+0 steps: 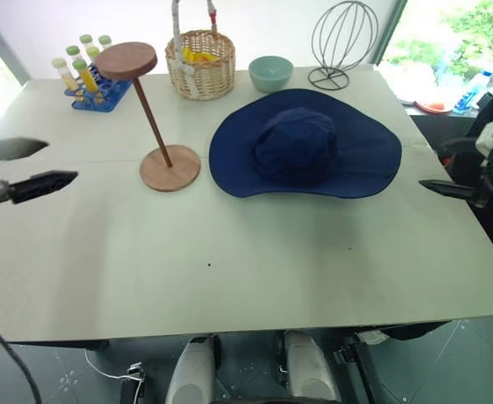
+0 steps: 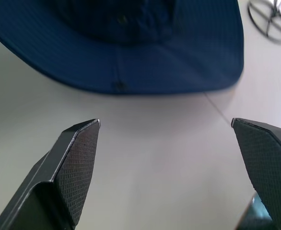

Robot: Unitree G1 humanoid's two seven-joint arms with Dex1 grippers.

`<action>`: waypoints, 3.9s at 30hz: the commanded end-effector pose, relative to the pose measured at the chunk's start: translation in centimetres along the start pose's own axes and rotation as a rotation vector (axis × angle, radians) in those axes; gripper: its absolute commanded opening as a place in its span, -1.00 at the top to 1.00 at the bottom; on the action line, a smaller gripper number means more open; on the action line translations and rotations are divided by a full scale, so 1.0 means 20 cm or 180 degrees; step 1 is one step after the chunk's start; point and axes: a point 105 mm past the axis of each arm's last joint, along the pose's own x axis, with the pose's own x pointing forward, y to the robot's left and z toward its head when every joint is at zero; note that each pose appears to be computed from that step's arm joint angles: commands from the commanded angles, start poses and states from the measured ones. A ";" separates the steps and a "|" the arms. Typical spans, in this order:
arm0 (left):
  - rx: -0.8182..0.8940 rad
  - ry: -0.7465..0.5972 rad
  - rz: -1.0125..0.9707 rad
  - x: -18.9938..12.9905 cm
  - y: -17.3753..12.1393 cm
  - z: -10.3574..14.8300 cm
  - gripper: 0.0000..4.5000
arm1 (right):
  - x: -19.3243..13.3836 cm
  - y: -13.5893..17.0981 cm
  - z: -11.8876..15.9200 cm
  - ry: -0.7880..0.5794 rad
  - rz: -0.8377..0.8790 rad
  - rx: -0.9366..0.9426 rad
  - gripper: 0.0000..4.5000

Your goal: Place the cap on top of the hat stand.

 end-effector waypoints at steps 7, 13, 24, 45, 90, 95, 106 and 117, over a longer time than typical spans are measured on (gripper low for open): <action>0.0179 0.0036 -0.1429 0.16 -0.39 0.19 -0.98 | 0.16 0.36 0.55 -0.0697 0.0603 -0.0690 -1.00; 0.0199 0.0053 -0.1735 0.26 -0.43 0.18 -0.98 | 0.42 0.54 0.70 -0.0804 0.0715 -0.0896 -1.00; 0.0239 -0.0091 -0.1702 0.32 -0.42 0.21 -0.98 | 0.76 0.62 0.59 -0.0310 0.0554 -0.1228 -1.00; 0.0261 -0.0166 -0.1578 0.34 -0.39 0.22 -1.00 | 0.93 0.58 0.38 0.0020 0.0432 -0.1070 0.95; 0.0111 -0.0798 0.0139 0.00 -0.11 0.29 -1.00 | 0.47 -0.03 1.96 -0.2541 -0.0526 -0.0890 0.95; 0.0103 -0.0815 0.0192 -0.02 -0.10 0.30 -1.00 | 0.48 0.11 2.07 -0.2796 -0.0406 -0.1223 0.95; 0.0085 -0.0826 0.0289 -0.11 -0.09 0.33 -1.00 | 0.56 0.60 1.89 -0.3273 -0.0260 -0.3069 0.95; -0.0093 -0.0980 0.0280 -0.35 -0.27 0.45 -1.00 | 0.71 0.65 1.74 -0.3166 -0.0347 -0.3194 0.95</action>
